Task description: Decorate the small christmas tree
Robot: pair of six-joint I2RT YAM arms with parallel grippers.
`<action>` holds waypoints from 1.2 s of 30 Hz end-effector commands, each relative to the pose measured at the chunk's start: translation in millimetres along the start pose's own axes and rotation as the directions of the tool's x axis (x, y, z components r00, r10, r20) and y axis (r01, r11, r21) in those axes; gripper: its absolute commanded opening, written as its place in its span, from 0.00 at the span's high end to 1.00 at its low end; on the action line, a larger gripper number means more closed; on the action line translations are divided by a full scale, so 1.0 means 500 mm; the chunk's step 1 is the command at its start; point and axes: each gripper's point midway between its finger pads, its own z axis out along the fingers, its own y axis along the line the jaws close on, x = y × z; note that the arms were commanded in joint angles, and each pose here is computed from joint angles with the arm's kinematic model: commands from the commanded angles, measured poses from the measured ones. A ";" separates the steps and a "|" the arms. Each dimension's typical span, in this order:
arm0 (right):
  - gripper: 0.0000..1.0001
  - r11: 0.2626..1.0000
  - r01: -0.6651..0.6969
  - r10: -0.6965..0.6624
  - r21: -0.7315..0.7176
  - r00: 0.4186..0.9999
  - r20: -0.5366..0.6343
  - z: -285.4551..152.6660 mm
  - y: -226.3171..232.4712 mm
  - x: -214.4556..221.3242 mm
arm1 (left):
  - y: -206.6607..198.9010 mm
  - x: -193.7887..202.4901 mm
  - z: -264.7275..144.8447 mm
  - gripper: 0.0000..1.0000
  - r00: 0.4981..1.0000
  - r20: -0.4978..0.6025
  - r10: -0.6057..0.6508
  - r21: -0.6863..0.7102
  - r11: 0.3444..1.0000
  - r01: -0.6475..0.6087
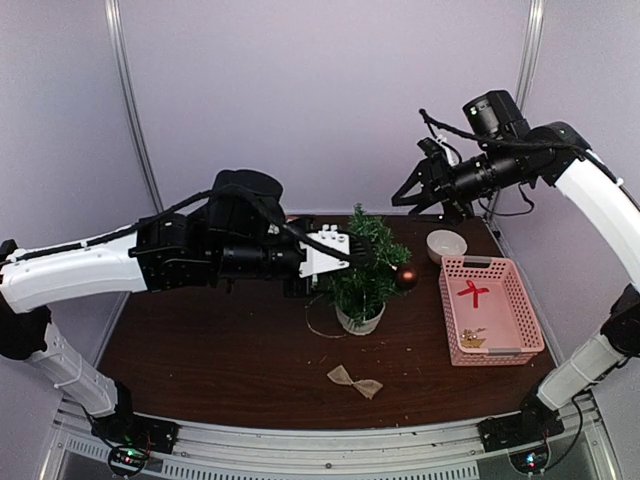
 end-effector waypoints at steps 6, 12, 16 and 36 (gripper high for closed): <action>0.46 0.963 0.238 -0.260 0.124 0.940 0.219 -0.105 -0.070 0.026 | -0.045 0.054 -0.063 0.81 0.951 0.028 -0.309 0.051 0.950 0.308; 0.46 0.963 0.216 -0.245 0.158 0.951 0.191 -0.107 -0.125 0.078 | -0.195 0.113 -0.129 0.74 0.913 -0.087 -0.398 0.276 0.871 0.406; 0.48 0.965 0.188 -0.221 0.182 0.957 0.185 -0.114 -0.148 0.082 | -0.299 0.137 -0.114 0.73 0.930 -0.147 -0.338 0.401 0.839 0.368; 0.50 0.976 0.113 -0.159 0.187 0.954 0.254 -0.165 -0.194 0.115 | -0.462 0.172 0.183 0.70 0.974 -0.213 -0.075 0.513 0.840 0.176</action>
